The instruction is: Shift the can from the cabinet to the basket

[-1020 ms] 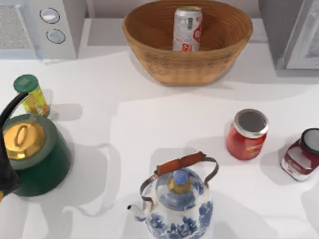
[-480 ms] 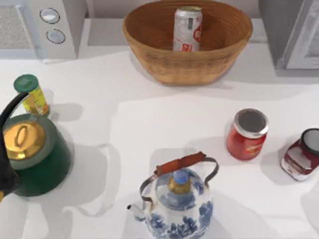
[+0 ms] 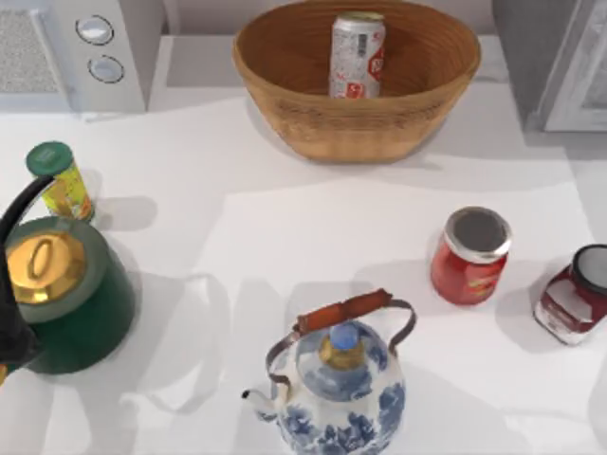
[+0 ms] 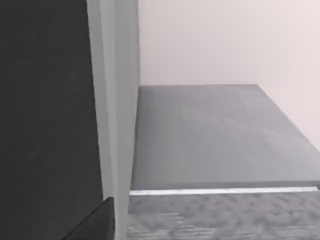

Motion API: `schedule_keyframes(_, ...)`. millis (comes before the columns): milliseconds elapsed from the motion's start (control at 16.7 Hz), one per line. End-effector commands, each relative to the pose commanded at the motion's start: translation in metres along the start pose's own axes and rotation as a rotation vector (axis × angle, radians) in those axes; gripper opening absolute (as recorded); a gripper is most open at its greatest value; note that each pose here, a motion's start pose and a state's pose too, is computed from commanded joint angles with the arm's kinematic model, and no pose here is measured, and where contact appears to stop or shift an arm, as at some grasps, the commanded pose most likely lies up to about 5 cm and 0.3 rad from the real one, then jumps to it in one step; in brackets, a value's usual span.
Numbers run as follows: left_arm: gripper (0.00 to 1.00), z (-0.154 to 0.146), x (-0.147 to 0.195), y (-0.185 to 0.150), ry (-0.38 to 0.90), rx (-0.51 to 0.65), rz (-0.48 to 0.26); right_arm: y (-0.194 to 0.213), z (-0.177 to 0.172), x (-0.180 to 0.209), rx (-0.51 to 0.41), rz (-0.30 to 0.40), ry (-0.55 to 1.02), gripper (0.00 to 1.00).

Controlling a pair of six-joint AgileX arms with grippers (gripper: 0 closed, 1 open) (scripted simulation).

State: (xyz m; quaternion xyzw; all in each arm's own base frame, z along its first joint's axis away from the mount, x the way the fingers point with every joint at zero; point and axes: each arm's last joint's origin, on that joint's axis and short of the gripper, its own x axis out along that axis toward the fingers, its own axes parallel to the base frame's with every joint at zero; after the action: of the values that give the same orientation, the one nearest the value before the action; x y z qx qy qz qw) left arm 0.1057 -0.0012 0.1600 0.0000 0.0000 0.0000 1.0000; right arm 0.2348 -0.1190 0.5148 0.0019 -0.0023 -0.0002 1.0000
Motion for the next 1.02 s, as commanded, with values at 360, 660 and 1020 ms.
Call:
schedule_keyframes(360, 1.0, 0.0, 0.0, 0.0, 0.0, 0.0, 0.0, 0.106, -0.001, 0.027, 0.003, 0.002, 0.002, 1.0)
schedule_keyframes(660, 1.0, 0.0, 0.0, 0.0, 0.0, 0.0, 0.0, 0.183, -0.003, 0.011, 0.0, 0.001, 0.006, 1.0)
schedule_keyframes(1020, 1.0, 0.0, 0.0, 0.0, 0.0, 0.0, 0.0, 0.217, -0.006, -0.008, -0.002, 0.001, 0.007, 1.0)
